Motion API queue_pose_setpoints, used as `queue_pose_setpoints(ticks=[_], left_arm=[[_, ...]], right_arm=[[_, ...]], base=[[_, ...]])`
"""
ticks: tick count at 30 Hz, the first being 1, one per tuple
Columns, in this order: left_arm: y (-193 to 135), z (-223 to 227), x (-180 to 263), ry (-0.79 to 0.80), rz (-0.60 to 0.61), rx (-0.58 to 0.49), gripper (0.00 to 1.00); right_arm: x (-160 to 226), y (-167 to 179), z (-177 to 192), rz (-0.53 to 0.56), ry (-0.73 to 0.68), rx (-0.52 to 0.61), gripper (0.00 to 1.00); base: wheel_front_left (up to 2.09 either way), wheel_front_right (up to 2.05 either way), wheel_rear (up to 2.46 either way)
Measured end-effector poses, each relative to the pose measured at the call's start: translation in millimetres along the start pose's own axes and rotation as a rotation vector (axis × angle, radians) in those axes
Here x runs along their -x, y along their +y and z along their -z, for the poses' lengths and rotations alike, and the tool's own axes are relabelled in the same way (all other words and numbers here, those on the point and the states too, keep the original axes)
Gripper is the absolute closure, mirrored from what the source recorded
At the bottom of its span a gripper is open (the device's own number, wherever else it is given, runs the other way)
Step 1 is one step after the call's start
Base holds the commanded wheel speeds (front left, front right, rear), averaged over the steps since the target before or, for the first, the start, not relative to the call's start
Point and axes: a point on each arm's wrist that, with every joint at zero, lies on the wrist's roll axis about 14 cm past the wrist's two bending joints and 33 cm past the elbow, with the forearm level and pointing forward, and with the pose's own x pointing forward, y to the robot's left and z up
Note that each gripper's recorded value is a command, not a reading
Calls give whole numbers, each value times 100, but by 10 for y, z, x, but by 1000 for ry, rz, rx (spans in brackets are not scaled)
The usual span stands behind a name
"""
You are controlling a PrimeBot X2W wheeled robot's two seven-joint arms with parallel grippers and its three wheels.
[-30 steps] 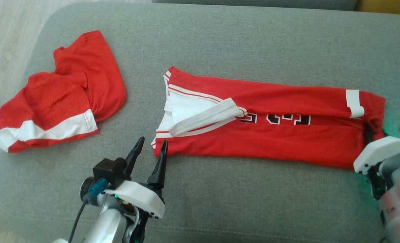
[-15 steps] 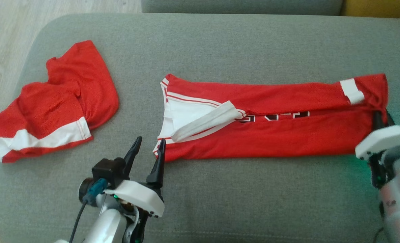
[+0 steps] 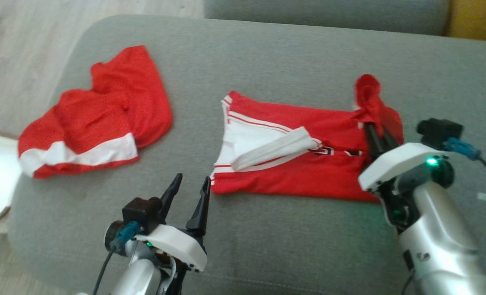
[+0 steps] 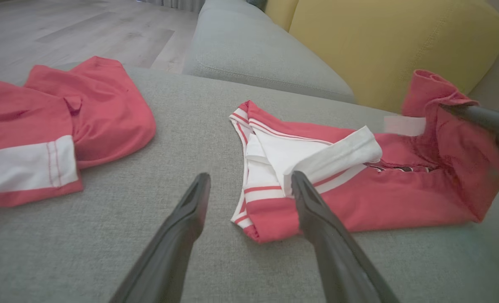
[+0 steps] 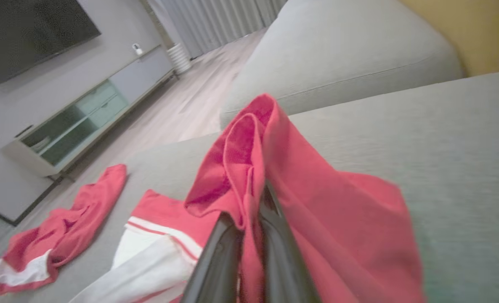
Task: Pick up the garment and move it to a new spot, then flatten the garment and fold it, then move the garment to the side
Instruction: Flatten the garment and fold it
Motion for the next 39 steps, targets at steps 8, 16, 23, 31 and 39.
queue_pose_setpoints(ticks=[8,16,23,31,39], left_arm=[[192,-3,210,-6,-83,19,0],[427,54,449,5,-189,33,0],[466,129,520,26,-218,44,0],[396,97,317,25,-181,19,0],[313,-44,28,-8,-142,-40,0]], right_arm=[[-206,958,327,-246,105,35,100],[-344,1556,592,-405,179,55,100],[-452,1585,646,-402,163,45,0],[-491,1066,323,-260,17,39,0],[-324,162,-124,-14,-128,78,0]], base=[[0,0,0],[0,0,0],[0,0,0],[0,0,0],[0,0,0]])
